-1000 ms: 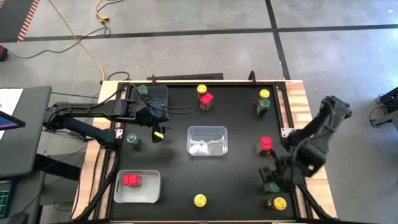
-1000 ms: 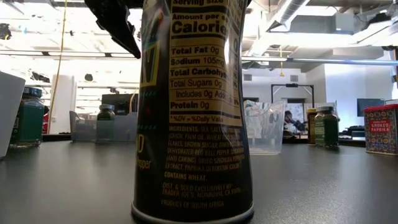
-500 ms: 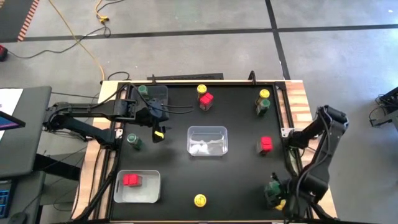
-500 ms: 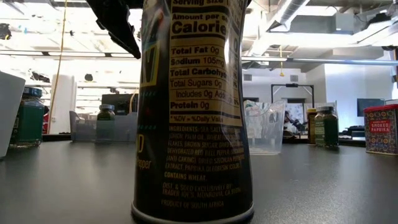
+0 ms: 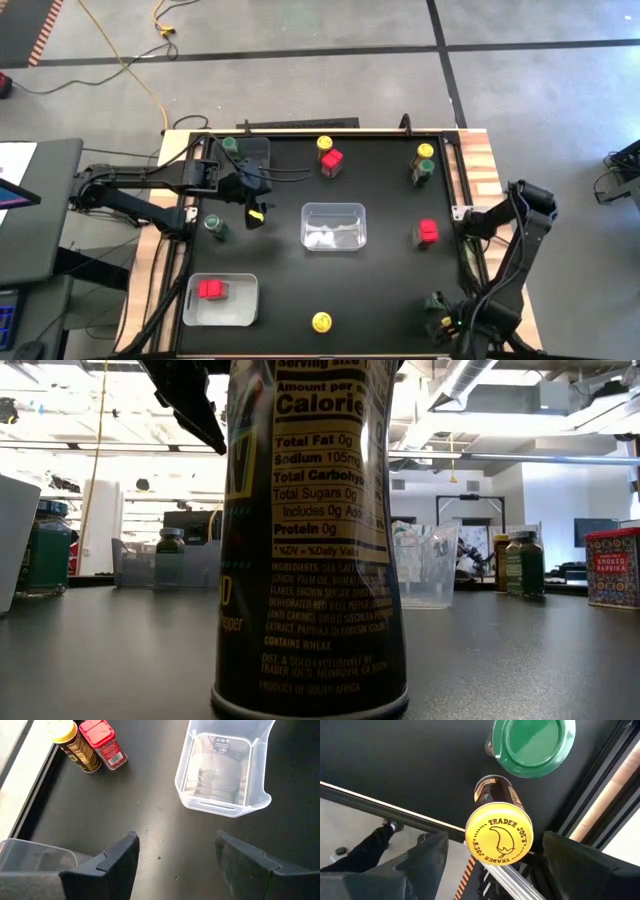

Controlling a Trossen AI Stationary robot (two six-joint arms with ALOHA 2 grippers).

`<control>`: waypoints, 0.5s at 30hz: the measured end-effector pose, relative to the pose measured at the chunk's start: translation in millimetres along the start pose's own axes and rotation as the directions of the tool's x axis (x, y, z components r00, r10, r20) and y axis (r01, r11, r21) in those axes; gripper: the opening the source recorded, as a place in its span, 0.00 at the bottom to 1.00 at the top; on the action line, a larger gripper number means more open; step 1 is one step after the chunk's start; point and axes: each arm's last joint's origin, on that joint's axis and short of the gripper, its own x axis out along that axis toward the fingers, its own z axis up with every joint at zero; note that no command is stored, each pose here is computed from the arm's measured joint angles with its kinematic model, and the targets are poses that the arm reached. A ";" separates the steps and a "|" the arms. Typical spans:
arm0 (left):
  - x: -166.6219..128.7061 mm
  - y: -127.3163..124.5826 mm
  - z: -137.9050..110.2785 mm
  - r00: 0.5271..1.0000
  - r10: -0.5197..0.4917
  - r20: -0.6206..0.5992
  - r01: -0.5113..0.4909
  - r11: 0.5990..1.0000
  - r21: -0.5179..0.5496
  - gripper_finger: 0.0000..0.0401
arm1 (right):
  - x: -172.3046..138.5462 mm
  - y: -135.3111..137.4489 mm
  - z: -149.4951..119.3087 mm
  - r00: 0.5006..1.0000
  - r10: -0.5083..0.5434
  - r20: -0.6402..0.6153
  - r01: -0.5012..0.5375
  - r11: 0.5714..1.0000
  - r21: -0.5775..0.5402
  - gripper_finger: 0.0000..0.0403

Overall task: Sort spices by type
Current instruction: Put the yellow seasoning bottle into the transparent bin

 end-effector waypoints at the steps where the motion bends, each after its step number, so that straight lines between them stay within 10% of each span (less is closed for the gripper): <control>1: 0.0 0.1 0.0 1.000 0.000 0.000 0.000 1.000 0.000 0.62 | 1.1 0.4 -0.3 1.000 -0.002 0.002 0.002 1.000 0.000 0.88; 15: 0.0 0.1 0.0 1.000 0.002 0.000 -0.002 1.000 -0.016 0.62 | 14.1 3.1 -6.6 0.999 -0.038 0.000 0.038 0.999 -0.010 0.88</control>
